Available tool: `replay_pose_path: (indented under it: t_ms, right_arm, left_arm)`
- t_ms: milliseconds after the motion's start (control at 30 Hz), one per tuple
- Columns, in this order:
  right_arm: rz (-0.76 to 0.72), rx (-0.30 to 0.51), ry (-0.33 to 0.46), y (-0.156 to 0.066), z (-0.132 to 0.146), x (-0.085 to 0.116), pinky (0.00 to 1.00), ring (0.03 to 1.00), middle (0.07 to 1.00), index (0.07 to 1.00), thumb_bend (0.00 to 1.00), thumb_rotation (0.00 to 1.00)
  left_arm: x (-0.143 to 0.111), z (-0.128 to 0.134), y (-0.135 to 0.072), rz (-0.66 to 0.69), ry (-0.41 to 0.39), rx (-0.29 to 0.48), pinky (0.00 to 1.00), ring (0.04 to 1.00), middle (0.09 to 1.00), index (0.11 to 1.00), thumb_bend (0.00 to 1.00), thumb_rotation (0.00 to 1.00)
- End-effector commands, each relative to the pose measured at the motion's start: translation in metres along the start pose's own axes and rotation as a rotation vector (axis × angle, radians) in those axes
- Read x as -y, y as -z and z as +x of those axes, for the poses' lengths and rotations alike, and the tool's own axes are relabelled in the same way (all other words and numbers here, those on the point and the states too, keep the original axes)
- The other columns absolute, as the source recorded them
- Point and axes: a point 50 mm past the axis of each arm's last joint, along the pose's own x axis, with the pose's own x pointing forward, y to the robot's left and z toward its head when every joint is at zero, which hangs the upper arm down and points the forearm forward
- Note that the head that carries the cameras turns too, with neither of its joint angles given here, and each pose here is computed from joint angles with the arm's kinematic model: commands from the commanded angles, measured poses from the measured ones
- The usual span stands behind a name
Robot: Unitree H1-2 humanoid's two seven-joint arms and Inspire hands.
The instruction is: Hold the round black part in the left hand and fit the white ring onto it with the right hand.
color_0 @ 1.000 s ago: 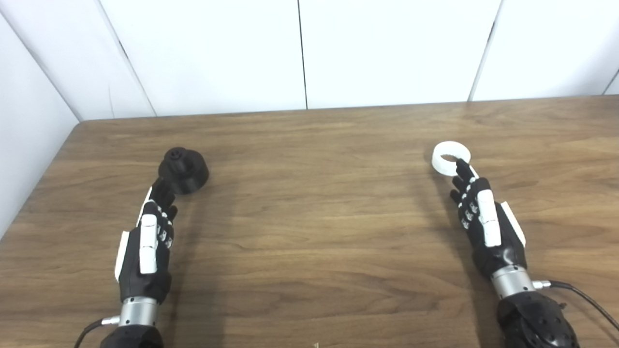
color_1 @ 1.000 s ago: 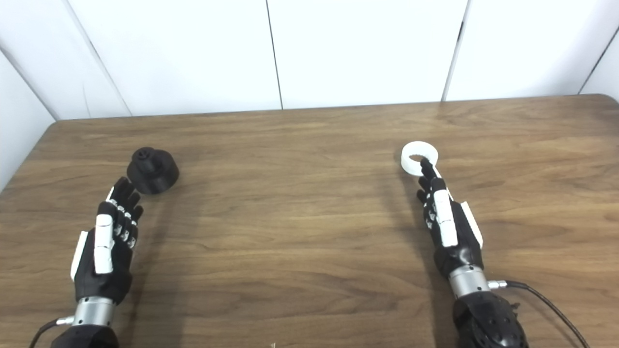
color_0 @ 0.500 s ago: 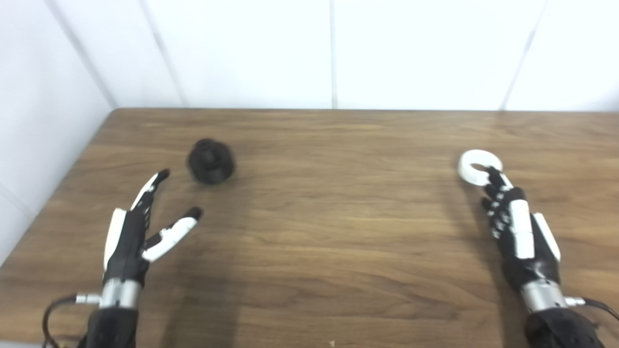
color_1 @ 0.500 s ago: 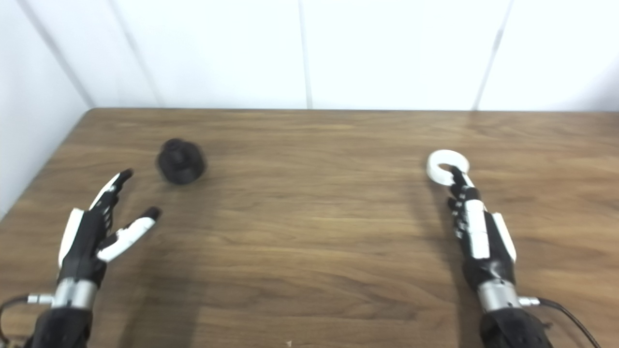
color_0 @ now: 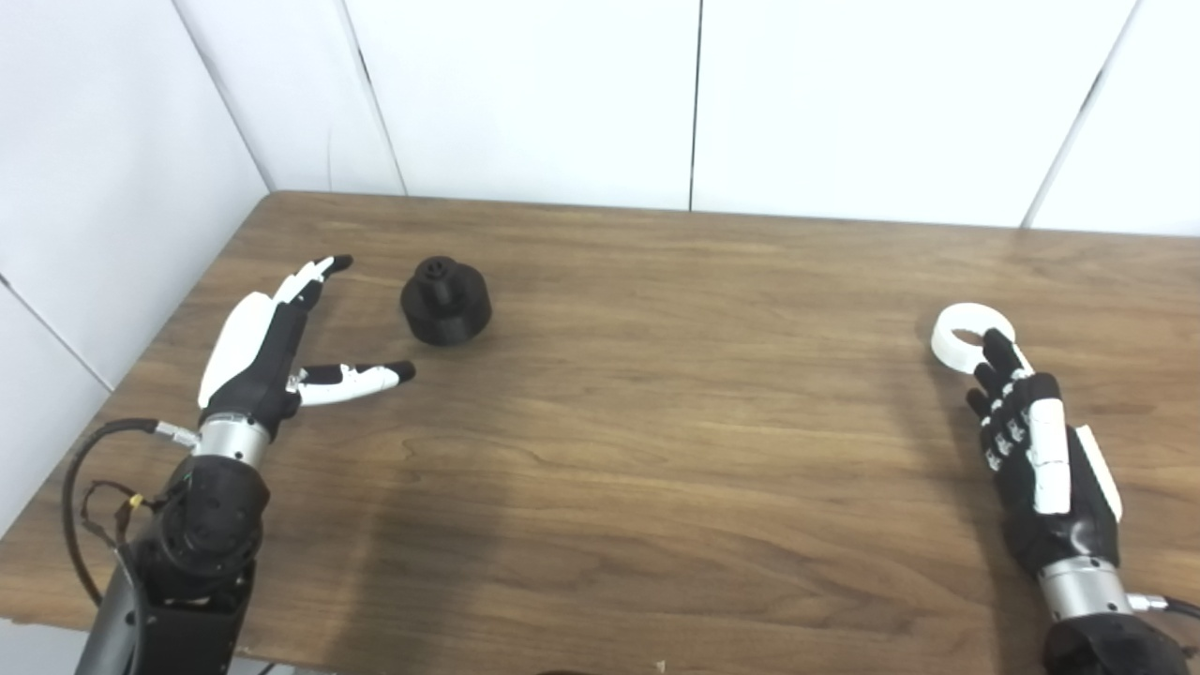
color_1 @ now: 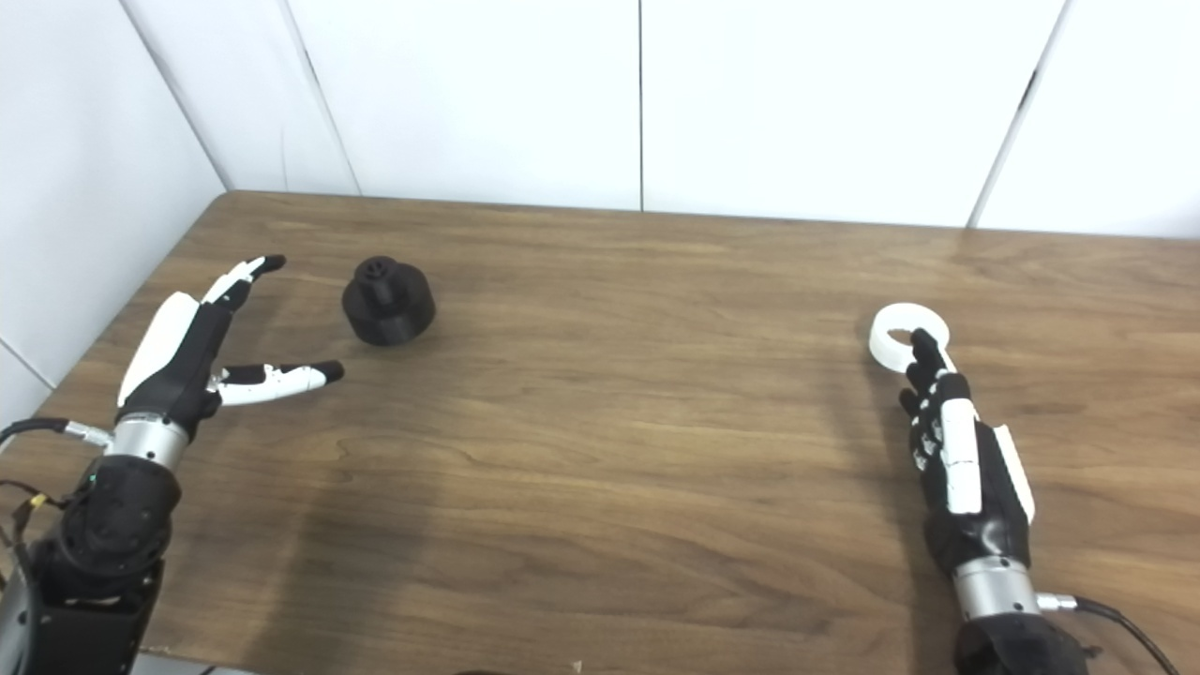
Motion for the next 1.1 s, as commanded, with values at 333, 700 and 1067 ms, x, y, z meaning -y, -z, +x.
replay_pose_path:
  t_ms: [333,700,1067]
  right_arm:
    - [-0.006,0.080,-0.021,-0.012,0.005,-0.004,1.00,1.000,0.994,0.958,0.52,1.00]
    - [-0.006,0.068,-0.003,-0.011,0.000,-0.009,1.00,1.000,0.987,0.949,0.53,1.00]
    - [-0.004,0.065,-0.001,-0.010,-0.002,-0.012,1.00,1.000,0.989,0.958,0.52,1.00]
  left_arm:
    - [-0.015,0.050,-0.013,0.134,0.013,0.019,0.92,0.992,0.964,0.897,0.94,0.34]
    - [-0.014,0.075,-0.024,0.149,0.021,0.033,0.92,0.989,0.952,0.880,0.92,0.33]
    - [-0.010,0.096,-0.031,0.159,0.041,0.009,0.89,0.989,0.961,0.890,0.91,0.33]
